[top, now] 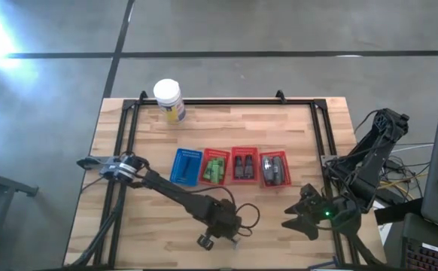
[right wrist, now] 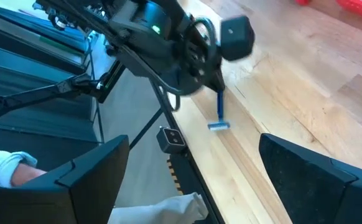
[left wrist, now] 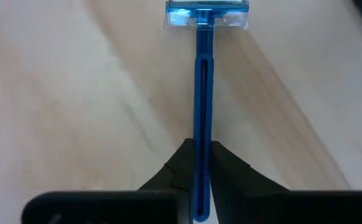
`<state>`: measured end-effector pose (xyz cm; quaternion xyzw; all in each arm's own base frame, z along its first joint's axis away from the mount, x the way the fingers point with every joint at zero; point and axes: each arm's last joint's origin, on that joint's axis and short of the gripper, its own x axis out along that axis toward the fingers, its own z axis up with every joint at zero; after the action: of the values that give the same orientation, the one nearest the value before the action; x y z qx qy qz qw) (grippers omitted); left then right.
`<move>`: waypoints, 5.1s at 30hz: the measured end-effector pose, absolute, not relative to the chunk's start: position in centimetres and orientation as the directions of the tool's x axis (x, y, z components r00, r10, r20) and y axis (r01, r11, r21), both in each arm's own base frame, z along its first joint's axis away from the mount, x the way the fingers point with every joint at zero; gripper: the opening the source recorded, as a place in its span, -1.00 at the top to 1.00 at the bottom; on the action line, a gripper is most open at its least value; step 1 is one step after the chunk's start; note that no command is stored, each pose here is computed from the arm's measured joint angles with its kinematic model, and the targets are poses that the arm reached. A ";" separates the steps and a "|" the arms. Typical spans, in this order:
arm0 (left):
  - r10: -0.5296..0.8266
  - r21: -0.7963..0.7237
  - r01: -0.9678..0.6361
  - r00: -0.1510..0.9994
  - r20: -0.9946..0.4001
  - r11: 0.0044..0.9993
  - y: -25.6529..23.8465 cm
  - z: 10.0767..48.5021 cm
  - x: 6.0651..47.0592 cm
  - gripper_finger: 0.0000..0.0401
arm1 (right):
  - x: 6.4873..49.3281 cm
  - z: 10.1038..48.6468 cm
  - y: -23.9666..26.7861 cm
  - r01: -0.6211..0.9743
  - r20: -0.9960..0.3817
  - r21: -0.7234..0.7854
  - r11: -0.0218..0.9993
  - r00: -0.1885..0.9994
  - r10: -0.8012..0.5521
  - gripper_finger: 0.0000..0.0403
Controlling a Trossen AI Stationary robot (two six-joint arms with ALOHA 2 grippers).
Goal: Pick & Place Travel size toiletries
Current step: Put the blue razor into the blue basket, then return to Home Position
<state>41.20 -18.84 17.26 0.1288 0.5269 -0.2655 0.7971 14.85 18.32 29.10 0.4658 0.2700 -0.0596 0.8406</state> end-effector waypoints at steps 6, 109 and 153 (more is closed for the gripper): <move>-0.184 -0.017 0.406 0.375 -0.908 0.914 -19.5 21.6 38.3 0.85 | 14.8 29.0 18.3 0.355 -0.515 0.743 0.567 0.844 0.147 -0.77; 0.213 -0.491 -0.322 0.940 -0.265 0.810 -0.3 26.9 16.4 0.52 | 17.8 31.4 0.7 -0.250 0.215 0.570 0.783 0.965 0.151 -0.24; 0.483 -0.381 -0.544 0.839 -0.250 0.748 1.3 16.7 8.5 0.52 | 9.9 16.4 -1.7 0.088 -0.028 0.671 0.737 0.995 -0.093 -0.76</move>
<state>8.53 1.29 16.69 -0.2242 0.0680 0.2755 0.9323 9.95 -1.71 16.41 0.3597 -0.0038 -0.0485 0.9318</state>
